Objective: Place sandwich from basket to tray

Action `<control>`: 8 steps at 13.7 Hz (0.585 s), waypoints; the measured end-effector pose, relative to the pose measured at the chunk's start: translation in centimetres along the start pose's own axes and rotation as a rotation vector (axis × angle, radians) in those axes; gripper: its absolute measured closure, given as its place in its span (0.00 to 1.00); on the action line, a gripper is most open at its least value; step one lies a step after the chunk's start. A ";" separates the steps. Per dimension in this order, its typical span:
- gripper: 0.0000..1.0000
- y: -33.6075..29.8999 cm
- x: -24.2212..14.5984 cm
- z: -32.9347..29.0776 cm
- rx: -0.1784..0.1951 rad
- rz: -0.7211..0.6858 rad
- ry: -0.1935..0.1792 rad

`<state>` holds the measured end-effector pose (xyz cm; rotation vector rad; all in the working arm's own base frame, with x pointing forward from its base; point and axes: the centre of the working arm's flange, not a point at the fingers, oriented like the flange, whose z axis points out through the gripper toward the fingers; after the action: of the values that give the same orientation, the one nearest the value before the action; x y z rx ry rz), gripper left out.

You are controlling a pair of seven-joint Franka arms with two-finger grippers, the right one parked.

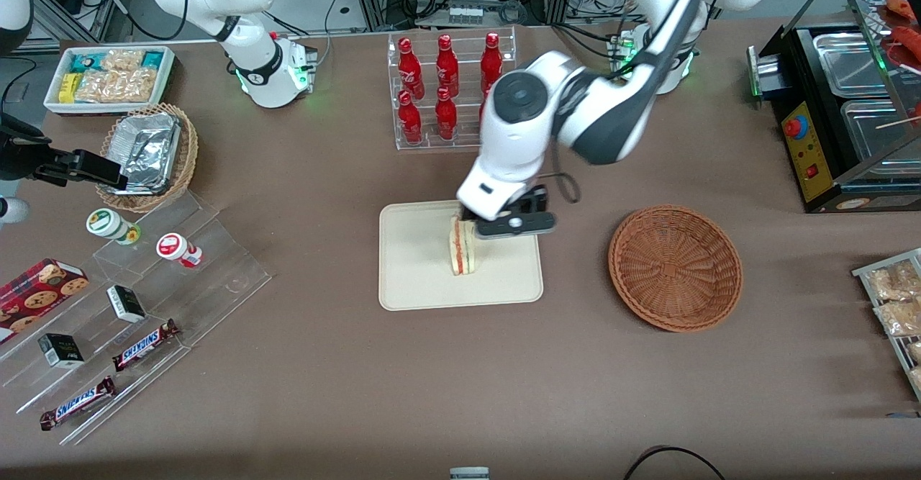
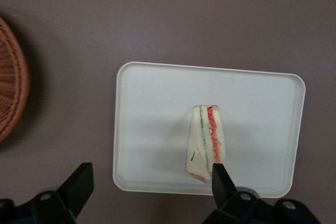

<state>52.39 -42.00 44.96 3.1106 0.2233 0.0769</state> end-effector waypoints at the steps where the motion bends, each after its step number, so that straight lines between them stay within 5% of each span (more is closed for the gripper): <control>1: 0.00 -1.8 0.6 -1.9 0.017 -0.025 -0.005; 8: 0.00 -16.1 6.4 -9.2 0.066 -0.050 -0.036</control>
<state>56.00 -24.98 54.03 3.1668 0.3096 0.0129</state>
